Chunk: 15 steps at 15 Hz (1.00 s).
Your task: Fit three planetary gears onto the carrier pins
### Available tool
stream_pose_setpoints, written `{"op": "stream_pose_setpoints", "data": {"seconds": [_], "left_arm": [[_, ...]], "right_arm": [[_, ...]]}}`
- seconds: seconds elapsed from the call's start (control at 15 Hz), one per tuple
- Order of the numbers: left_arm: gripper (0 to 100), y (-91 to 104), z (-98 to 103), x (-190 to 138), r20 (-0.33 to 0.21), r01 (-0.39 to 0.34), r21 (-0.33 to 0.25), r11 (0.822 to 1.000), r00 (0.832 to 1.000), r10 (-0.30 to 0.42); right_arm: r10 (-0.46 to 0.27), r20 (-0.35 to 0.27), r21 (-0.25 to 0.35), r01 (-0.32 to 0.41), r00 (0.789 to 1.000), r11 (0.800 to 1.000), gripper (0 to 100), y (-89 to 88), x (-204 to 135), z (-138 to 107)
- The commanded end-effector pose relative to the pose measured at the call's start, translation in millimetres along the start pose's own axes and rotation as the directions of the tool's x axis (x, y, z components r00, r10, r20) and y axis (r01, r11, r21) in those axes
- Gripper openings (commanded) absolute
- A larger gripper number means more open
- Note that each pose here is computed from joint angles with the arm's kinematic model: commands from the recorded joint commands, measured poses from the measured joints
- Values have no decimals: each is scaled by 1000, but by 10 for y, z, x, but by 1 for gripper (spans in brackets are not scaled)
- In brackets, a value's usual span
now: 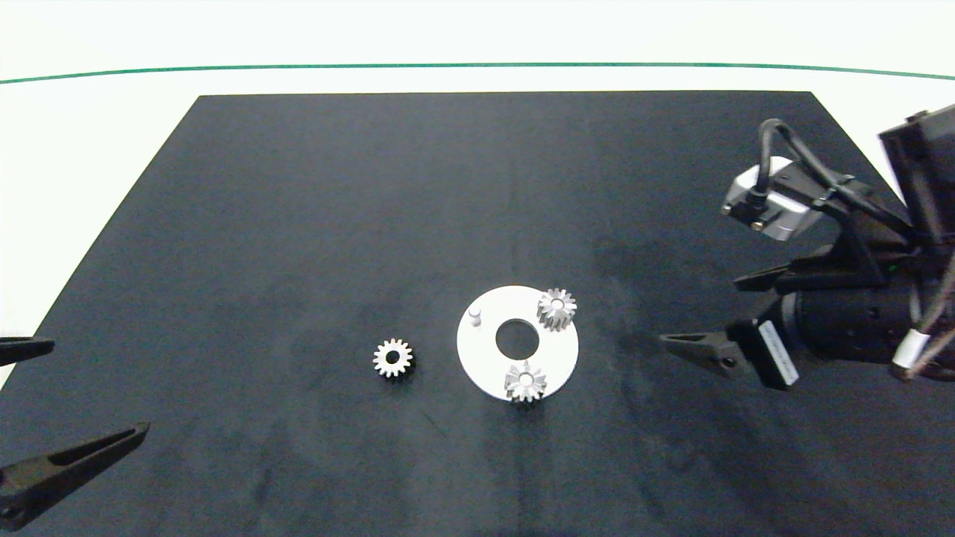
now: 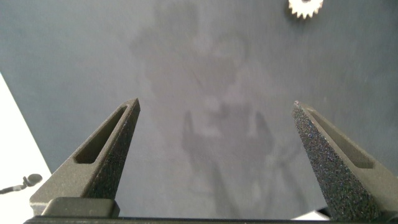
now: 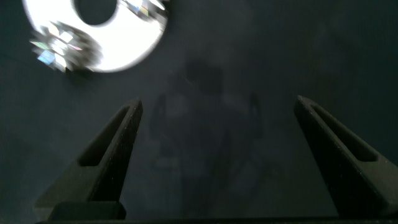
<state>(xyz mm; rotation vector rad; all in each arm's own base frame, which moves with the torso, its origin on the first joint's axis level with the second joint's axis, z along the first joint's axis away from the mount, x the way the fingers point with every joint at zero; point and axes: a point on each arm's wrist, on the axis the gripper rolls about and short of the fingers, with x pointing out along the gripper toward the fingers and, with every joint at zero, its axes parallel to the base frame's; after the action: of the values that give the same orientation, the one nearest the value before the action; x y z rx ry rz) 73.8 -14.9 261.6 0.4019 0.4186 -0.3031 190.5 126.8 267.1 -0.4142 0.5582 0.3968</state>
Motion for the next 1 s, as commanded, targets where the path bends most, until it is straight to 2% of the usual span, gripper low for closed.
{"op": "stream_pose_setpoints", "data": {"seconds": [0.07, 0.2, 0.33, 0.47, 0.6, 0.8, 0.87, 1.0], "left_arm": [[100, -13, -61, 430, -143, 57, -7, 998, 988, -57], [100, 4, -35, 585, -156, 61, -15, 998, 986, -63], [100, -7, -9, 784, -154, 83, -18, 996, 984, -85], [100, -84, 75, 925, -127, 130, 19, 991, 984, -126], [100, -183, 156, 1076, -101, 175, 44, 984, 980, -170], [100, -360, 162, 1283, -155, 224, 66, 972, 965, -211], [100, -429, 186, 1317, -153, 242, 64, 968, 961, -230], [100, -512, 239, 1330, -109, 257, 60, 965, 962, -249]], "right_arm": [[-74, 42, 32, 73, 996, 997, 100, -231, -560, -265], [-79, -8, 28, 79, 997, 996, 100, -250, -724, -473], [-110, 0, 32, 110, 994, 993, 100, -290, -846, -606], [-117, 5, 37, 117, 993, 992, 100, -283, -912, -697], [-147, 24, 56, 146, 989, 988, 100, -318, -993, -727], [-150, 31, 57, 148, 988, 987, 100, -329, -996, -698], [-151, 27, 57, 149, 988, 987, 100, -330, -987, -696], [-151, 27, 57, 149, 988, 987, 100, -330, -982, -693]]}}
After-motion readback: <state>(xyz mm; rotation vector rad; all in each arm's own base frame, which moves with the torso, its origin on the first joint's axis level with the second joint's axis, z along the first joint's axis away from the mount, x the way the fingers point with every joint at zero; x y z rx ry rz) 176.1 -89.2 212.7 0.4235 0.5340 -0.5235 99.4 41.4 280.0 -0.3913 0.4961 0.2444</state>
